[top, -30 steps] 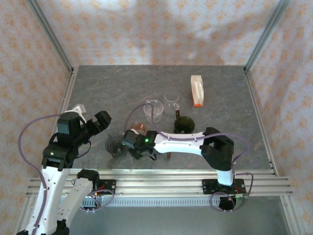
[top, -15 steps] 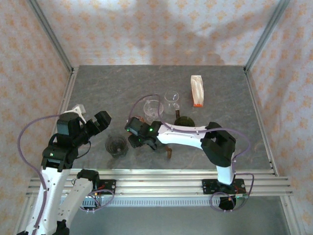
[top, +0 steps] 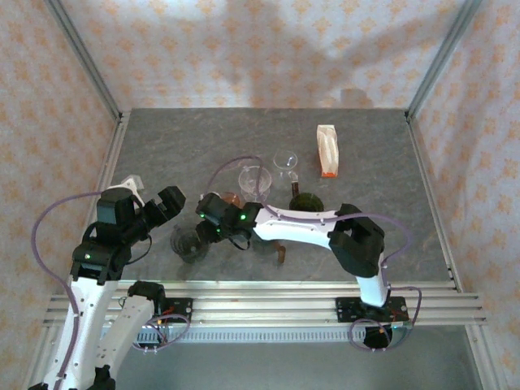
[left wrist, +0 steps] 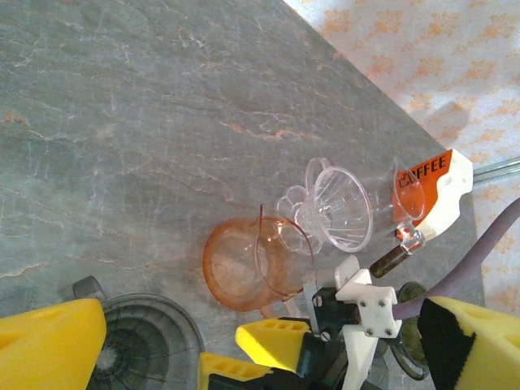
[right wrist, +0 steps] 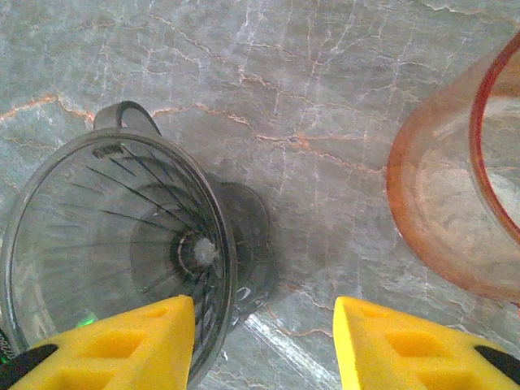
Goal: Place the coffee filter in the dripper
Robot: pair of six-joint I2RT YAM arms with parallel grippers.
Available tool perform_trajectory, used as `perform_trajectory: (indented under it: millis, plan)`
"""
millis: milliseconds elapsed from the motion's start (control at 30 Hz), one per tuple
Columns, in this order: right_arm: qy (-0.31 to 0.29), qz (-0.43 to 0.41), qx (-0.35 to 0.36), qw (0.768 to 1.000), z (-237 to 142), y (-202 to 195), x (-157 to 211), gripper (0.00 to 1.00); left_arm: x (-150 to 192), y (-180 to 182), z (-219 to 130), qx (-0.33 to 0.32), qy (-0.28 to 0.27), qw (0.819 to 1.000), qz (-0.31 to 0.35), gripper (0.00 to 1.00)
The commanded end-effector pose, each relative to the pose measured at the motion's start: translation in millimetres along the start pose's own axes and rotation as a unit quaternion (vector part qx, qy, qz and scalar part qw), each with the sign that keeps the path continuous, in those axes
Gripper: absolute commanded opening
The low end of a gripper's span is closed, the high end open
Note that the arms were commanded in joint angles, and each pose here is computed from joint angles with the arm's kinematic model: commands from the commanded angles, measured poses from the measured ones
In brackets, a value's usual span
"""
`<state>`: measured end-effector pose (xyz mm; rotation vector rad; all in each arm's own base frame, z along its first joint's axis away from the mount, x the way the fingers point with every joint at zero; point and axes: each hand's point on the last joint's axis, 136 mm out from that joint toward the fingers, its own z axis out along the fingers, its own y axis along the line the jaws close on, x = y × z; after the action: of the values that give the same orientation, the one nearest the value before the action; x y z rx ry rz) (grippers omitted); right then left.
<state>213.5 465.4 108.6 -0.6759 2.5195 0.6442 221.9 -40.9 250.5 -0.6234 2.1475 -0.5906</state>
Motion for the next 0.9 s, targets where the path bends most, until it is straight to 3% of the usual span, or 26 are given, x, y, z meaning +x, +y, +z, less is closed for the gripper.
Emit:
perform_trajectory:
  millis: [0, 100, 200, 533, 700, 867]
  plan:
    - [-0.028, 0.012, 0.002, 1.000, -5.6, 6.3, -10.4, 0.51, 5.9, 2.6, -0.5, -0.003, 0.010, 1.000, 0.011, 1.00]
    - [-0.050, 0.009, -0.006, 0.999, -17.9, 12.9, -16.7, 0.56, 5.7, 1.6, -0.7, -0.001, 0.009, 1.000, 0.010, 1.00]
    - [-0.024, 0.004, -0.006, 1.000, -12.4, 18.4, -13.5, 0.58, 4.7, 0.2, -0.4, 0.003, 0.008, 1.000, 0.009, 1.00]
    - [0.022, 0.020, -0.006, 1.000, 17.4, 18.3, 8.1, 0.47, 1.0, 1.3, -5.4, -0.004, -0.002, 1.000, 0.009, 1.00]
    - [0.026, 0.023, -0.006, 0.999, 22.6, 18.0, 12.4, 0.36, -10.9, 7.3, -18.7, -0.027, -0.038, 0.999, 0.009, 1.00]
    - [0.020, 0.023, -0.027, 0.999, 20.7, 26.7, 7.5, 0.17, -17.2, 12.7, -29.9, -0.036, -0.069, 0.997, 0.007, 1.00]
